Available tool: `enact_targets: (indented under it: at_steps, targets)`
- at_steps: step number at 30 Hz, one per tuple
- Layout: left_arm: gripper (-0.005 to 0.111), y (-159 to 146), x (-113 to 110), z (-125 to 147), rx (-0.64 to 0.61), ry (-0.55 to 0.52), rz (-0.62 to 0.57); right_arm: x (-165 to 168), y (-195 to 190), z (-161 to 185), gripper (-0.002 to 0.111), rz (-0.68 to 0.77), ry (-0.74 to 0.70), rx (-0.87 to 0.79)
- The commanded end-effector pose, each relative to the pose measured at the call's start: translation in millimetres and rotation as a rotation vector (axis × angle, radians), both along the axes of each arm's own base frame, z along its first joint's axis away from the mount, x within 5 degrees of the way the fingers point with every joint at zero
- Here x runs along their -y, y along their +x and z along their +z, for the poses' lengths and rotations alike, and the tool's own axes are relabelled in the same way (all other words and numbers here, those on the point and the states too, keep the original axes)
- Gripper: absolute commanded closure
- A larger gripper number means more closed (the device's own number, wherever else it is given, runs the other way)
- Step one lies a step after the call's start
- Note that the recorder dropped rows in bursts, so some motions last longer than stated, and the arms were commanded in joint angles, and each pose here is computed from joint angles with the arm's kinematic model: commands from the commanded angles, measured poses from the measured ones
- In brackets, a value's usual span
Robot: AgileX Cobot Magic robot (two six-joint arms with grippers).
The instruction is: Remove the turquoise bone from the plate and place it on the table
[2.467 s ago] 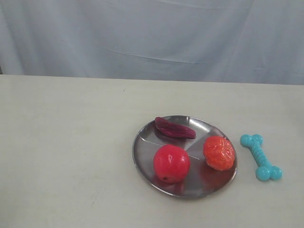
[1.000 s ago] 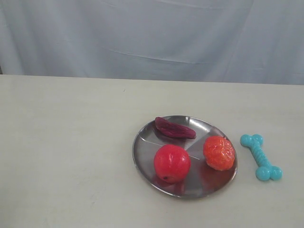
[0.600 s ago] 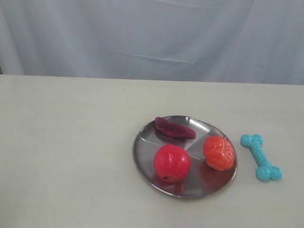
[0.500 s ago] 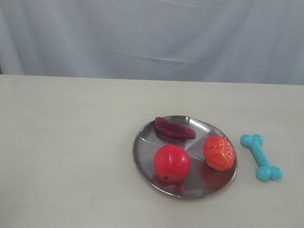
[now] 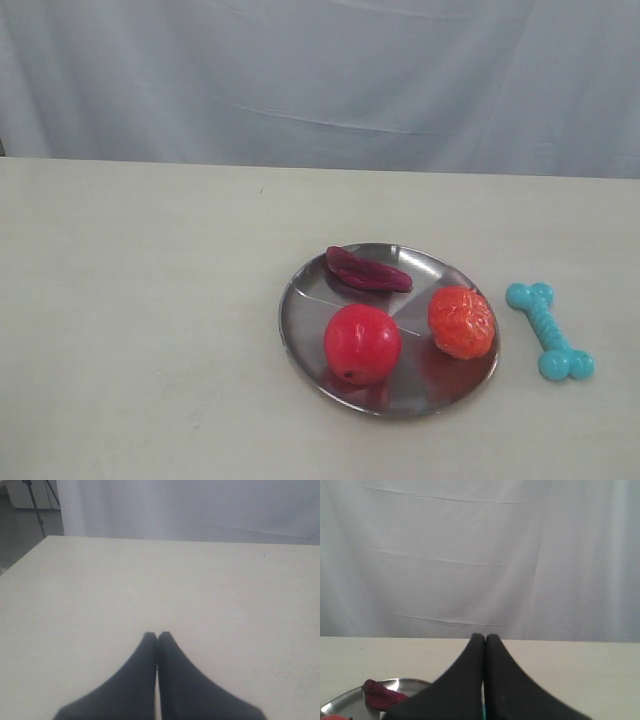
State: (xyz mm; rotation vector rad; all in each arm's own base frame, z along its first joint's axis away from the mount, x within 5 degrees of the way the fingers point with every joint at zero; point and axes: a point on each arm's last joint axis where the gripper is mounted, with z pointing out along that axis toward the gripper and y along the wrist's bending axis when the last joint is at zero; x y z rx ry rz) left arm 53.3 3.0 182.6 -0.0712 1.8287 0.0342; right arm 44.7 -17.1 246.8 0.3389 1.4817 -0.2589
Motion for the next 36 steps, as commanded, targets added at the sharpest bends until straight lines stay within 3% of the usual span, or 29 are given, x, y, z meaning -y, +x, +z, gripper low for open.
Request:
enact_targets:
  at_steps: [1, 8, 12, 36]
  targets:
    - [0.107, 0, 0, 0, 0.005, -0.009, 0.005, 4, 7, -35, 0.109, -0.011, 0.062, -0.009]
    - [0.107, 0, 0, 0, 0.005, -0.009, 0.005, -1, 9, -50, 0.109, 0.085, 0.069, -0.130]
    - [0.107, 0, 0, 0, 0.005, -0.009, 0.005, -3, 6, -66, 0.109, 0.094, 0.081, -0.315]
    - [0.107, 0, 0, 0, 0.005, -0.009, 0.005, -3, 7, -66, 0.109, 0.095, 0.091, -0.312]
